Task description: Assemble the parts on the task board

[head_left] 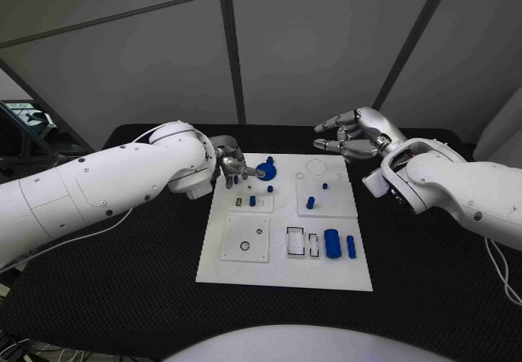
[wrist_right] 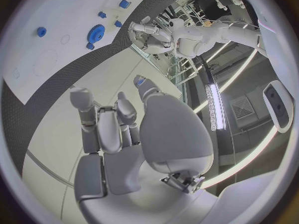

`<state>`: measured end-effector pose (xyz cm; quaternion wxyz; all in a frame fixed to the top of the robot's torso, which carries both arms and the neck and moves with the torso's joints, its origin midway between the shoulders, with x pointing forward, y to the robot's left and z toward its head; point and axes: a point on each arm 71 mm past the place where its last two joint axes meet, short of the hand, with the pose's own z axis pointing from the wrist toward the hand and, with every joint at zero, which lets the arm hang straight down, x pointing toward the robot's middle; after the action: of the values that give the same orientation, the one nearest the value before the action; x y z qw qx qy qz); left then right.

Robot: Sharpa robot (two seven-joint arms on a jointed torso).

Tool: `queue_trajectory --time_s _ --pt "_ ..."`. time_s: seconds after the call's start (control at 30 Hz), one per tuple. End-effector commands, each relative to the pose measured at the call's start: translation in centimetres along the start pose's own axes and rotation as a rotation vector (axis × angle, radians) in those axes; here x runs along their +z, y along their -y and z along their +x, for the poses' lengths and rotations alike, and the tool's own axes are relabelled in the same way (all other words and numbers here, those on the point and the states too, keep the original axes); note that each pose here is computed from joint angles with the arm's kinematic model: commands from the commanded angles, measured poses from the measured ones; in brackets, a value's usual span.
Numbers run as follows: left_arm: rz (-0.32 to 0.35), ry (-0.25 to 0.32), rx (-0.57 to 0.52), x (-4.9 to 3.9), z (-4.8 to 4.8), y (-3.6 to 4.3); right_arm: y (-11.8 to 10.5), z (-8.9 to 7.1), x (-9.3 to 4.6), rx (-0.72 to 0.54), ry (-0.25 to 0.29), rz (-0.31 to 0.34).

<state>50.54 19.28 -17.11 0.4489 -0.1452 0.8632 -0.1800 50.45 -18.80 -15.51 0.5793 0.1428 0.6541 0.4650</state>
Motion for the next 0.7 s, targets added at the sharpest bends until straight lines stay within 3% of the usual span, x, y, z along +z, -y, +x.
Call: queue_trajectory --time_s 0.03,0.17,0.3,0.47,0.7 --pt "0.014 -0.028 0.012 -0.19 -1.17 0.32 0.0 -0.1 0.0 0.001 -0.002 -0.003" --pt "0.0 -0.025 0.015 0.1 -2.88 0.41 0.0 -0.1 0.1 0.001 -0.002 -0.002" --pt "-0.033 -0.026 0.011 1.17 -4.25 0.12 0.0 -0.1 0.1 0.001 -0.001 -0.003" --pt "-0.082 -0.043 0.0 2.72 -4.87 -0.63 -0.1 0.0 0.1 0.002 -0.001 -0.005" --pt "-0.163 -0.101 0.024 4.68 -4.58 -2.05 -0.2 0.1 0.2 0.003 -0.002 -0.011"
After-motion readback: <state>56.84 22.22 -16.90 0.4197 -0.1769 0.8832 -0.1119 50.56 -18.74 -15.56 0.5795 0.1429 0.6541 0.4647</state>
